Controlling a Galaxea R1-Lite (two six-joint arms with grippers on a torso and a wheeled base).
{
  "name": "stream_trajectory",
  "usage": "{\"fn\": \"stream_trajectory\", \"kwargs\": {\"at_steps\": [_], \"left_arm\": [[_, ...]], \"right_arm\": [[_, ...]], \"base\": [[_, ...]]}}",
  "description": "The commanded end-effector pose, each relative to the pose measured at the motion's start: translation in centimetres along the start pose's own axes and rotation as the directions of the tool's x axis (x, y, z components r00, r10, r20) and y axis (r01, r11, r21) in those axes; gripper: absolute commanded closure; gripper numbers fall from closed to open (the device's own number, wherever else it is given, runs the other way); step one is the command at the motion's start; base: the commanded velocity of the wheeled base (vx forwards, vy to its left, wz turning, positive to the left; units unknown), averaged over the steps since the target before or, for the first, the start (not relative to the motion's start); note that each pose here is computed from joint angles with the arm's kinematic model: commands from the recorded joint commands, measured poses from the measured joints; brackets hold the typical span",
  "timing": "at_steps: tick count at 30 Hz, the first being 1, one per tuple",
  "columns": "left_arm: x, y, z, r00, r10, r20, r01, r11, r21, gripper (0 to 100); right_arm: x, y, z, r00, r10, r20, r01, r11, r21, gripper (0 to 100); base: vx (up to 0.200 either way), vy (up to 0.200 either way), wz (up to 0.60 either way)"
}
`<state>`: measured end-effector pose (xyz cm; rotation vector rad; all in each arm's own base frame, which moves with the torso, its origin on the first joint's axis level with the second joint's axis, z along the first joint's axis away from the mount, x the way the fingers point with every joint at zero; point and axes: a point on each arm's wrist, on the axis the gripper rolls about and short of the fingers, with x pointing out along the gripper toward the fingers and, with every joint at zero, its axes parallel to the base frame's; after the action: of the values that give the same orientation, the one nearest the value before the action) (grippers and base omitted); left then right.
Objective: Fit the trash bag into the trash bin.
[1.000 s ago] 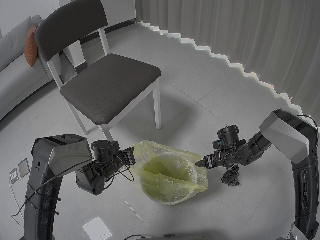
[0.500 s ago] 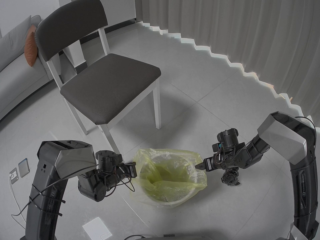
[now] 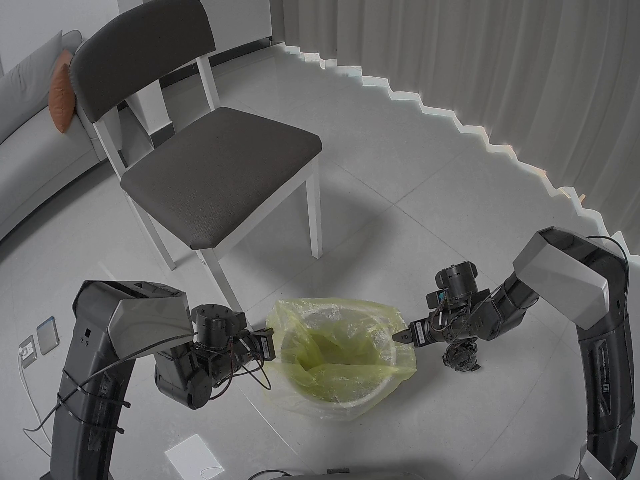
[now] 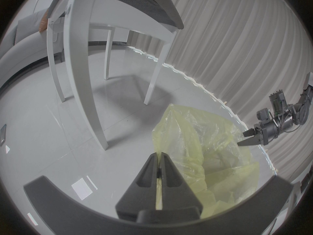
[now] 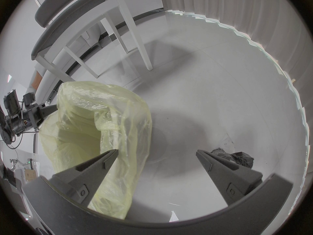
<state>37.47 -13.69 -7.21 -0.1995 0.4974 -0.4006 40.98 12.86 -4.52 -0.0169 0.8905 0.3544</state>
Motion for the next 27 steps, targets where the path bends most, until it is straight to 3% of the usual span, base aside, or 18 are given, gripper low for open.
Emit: {"fn": "stream_trajectory", "kwargs": {"at_steps": [1,18,19,27], "left_arm": [[-1.0,0.1,-0.3,1.0,0.009,-0.02,-0.009,1.0,0.001,100],[-1.8,-0.1,-0.7,0.999,-0.009,0.041,0.008,0.999,0.032,100],[-2.0,-0.1,-0.8,0.999,-0.011,0.049,0.01,0.999,0.033,0],[-2.6,0.0,-0.8,0.998,-0.012,0.069,0.01,0.999,0.035,0]], "right_arm": [[-0.1,-0.6,-0.1,1.0,-0.012,-0.006,0.012,1.0,0.007,0],[-0.1,-0.6,-0.3,1.0,-0.01,-0.012,0.01,1.0,0.001,0],[-0.2,-0.6,-0.4,1.0,-0.01,-0.012,0.01,1.0,0.001,0],[-0.7,-0.3,-0.2,1.0,-0.007,-0.006,0.007,1.0,-0.001,0]], "base": [[0.0,0.0,0.0],[0.0,0.0,0.0],[0.0,0.0,0.0],[0.0,0.0,0.0]]}}
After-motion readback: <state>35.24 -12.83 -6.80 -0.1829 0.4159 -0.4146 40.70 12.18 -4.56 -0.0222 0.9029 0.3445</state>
